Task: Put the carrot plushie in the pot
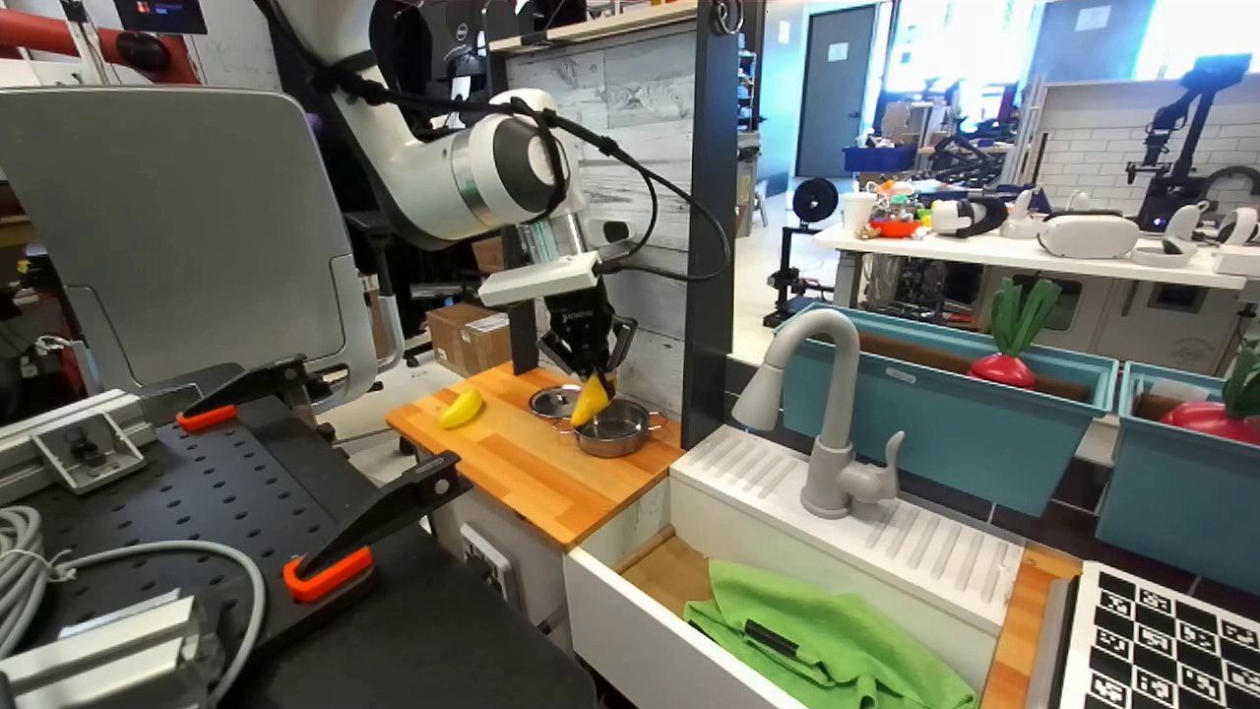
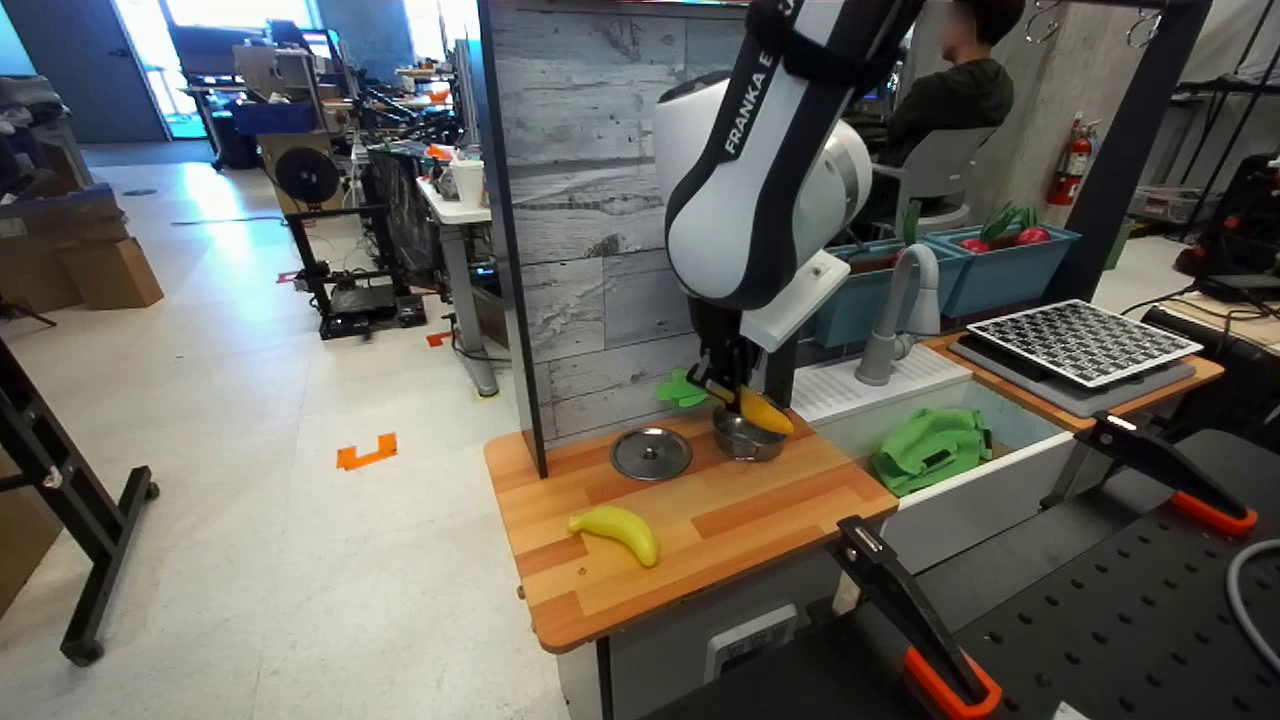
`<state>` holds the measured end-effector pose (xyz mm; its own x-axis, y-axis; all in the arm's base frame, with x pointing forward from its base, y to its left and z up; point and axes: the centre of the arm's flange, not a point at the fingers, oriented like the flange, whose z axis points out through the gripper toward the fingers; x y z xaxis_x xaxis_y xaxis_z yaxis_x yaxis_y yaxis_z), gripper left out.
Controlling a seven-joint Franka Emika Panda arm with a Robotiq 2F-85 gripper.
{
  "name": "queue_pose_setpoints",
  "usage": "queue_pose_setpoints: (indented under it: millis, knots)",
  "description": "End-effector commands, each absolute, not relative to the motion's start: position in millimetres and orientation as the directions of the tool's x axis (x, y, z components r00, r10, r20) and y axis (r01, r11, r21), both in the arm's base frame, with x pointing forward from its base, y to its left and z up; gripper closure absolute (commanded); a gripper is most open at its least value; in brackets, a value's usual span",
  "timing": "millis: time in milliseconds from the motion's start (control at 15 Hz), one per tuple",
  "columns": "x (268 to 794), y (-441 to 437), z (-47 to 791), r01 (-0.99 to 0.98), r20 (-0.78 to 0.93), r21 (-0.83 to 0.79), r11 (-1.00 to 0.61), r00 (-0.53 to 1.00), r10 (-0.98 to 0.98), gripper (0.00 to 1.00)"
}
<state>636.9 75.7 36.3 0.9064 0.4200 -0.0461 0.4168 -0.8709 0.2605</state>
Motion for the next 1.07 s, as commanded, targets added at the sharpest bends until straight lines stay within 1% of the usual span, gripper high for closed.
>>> queue_pose_setpoints:
  millis: [0, 600, 667, 733, 800, 867, 1000]
  knots:
    - [655, 77, 21, 0.427, -0.064, 0.240, -0.872, 0.903, 0.425, 0.97]
    - [650, 63, 1, 0.417, -0.089, 0.219, -0.882, 0.909, 0.407, 0.97]
    - [650, 63, 0, 0.419, -0.095, 0.219, -0.881, 0.908, 0.408, 0.63]
    - [649, 63, 0, 0.418, -0.099, 0.219, -0.882, 0.909, 0.406, 0.60]
    - [649, 63, 0, 0.418, -0.100, 0.219, -0.882, 0.908, 0.406, 0.55]
    - [649, 63, -1, 0.417, -0.103, 0.219, -0.882, 0.909, 0.405, 0.47]
    - [648, 63, -2, 0.417, -0.109, 0.222, -0.882, 0.909, 0.402, 0.34]
